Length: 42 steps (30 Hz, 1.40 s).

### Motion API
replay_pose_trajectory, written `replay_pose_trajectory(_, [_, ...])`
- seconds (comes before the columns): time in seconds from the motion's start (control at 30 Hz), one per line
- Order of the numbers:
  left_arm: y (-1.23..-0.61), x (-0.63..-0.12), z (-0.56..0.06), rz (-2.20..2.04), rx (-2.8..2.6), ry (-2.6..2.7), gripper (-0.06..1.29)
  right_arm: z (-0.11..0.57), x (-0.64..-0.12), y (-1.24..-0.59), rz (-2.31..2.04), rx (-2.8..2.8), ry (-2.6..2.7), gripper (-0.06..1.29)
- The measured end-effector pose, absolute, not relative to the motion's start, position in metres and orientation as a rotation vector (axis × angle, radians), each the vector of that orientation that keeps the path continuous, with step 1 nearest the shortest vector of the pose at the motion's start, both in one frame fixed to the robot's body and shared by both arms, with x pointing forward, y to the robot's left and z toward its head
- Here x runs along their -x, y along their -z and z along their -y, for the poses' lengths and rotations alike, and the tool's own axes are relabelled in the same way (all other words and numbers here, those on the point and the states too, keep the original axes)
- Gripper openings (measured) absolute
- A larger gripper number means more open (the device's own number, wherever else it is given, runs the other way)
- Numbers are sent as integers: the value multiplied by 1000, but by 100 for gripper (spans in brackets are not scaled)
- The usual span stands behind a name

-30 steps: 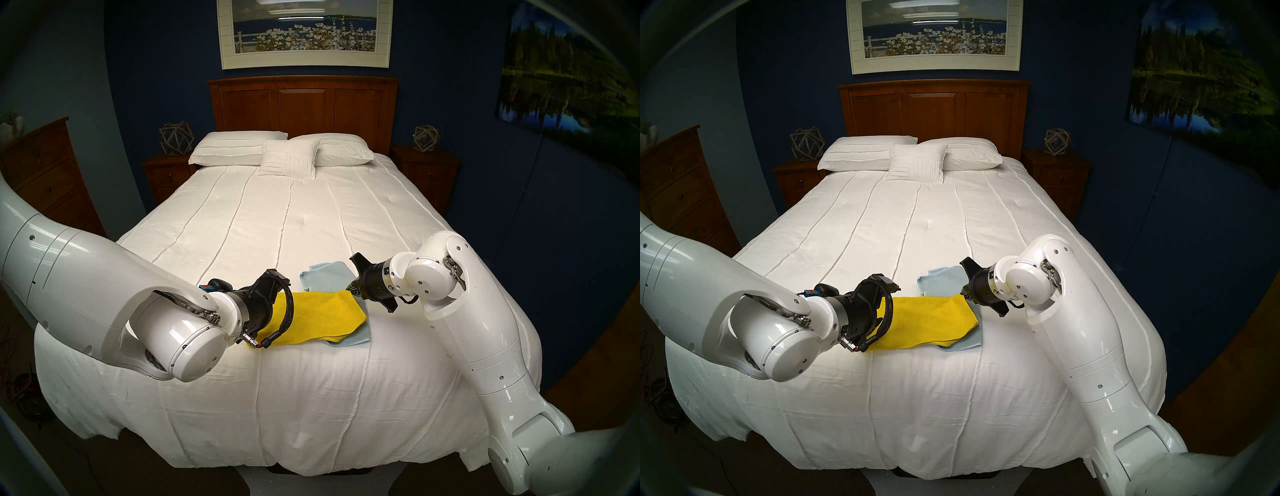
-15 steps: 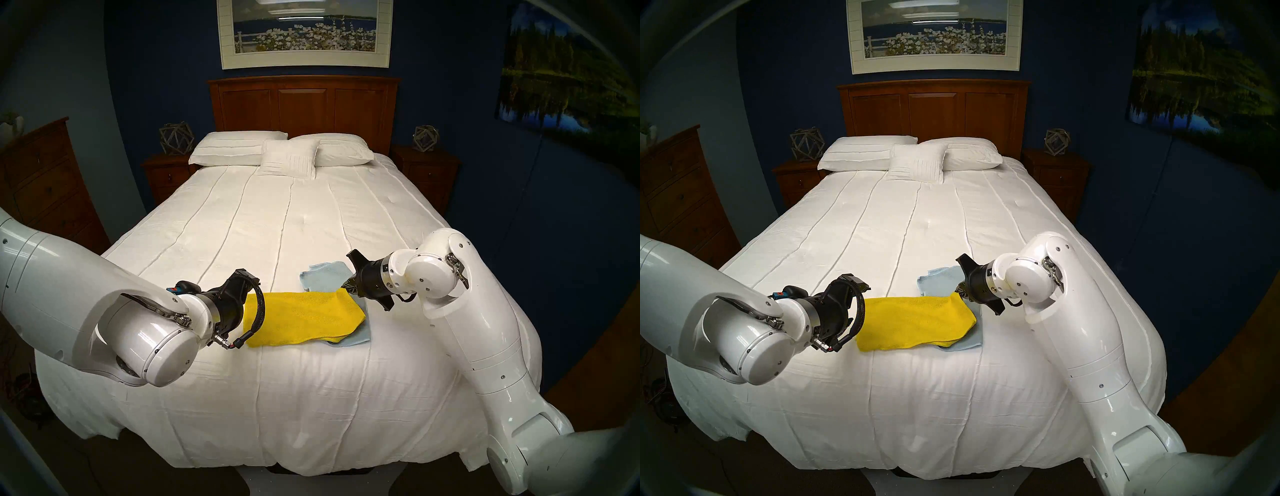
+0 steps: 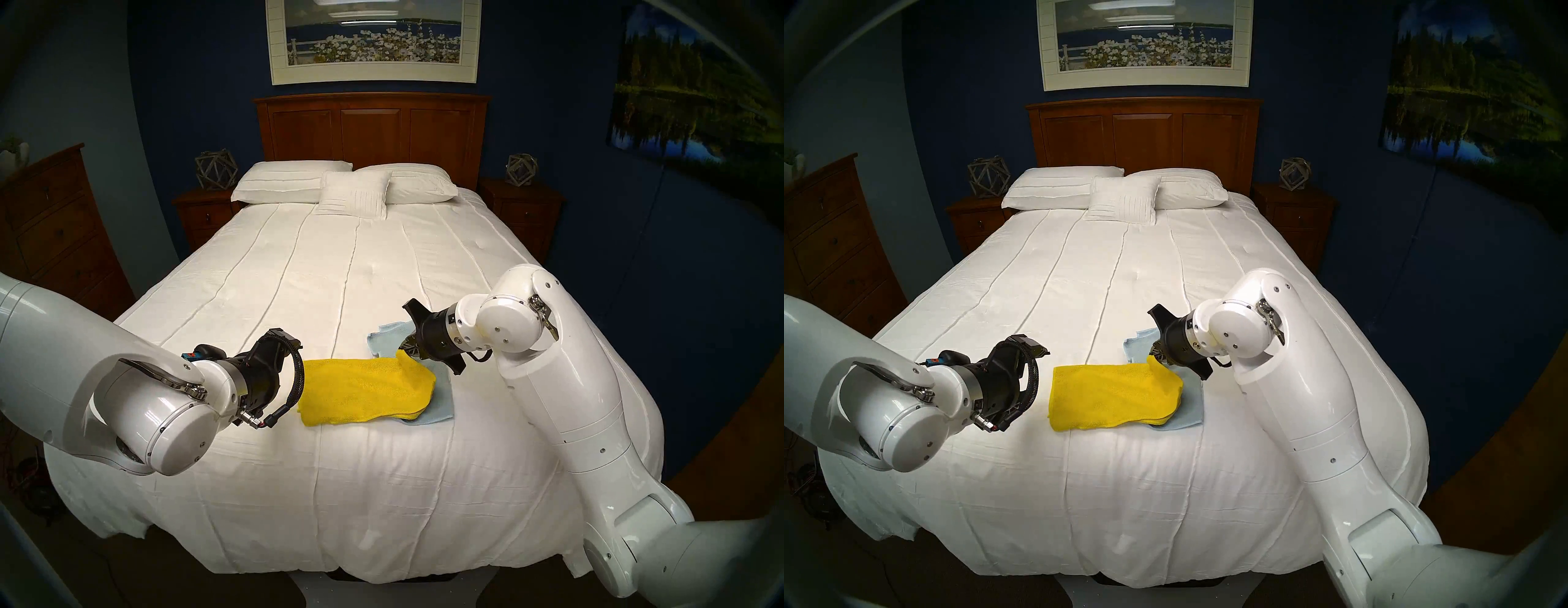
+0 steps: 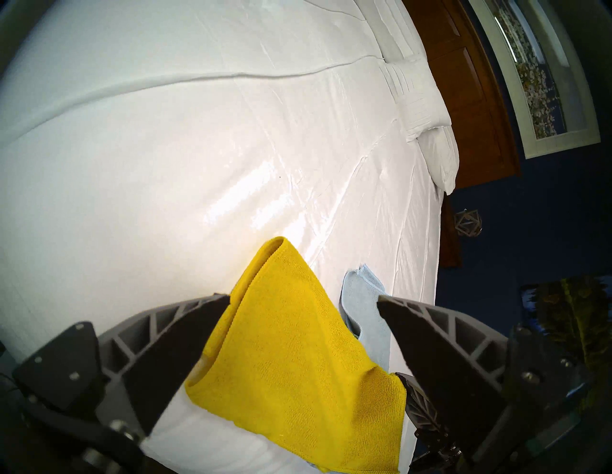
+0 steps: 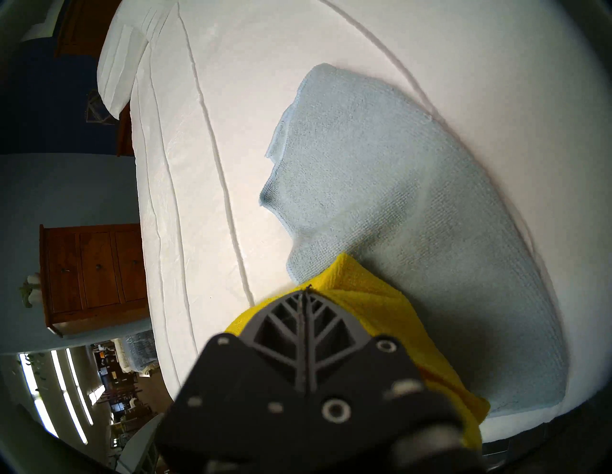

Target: Fold the hand towels twice and stack them up

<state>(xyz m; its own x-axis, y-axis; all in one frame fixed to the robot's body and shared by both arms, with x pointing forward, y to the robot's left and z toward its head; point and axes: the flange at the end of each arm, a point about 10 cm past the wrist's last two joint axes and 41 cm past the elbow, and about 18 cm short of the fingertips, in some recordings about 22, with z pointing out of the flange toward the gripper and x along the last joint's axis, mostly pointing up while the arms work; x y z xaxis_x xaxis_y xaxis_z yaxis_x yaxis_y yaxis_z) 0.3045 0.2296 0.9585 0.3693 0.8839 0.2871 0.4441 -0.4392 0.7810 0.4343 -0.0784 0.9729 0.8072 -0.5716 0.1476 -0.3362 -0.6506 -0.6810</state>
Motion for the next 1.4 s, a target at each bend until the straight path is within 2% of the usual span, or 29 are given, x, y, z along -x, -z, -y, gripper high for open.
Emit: replay_pose_trajectory(1.4, [-970,-298,-248,-1114,-2033,-959,123,-31,-462,-965,-573,2360,307,-3])
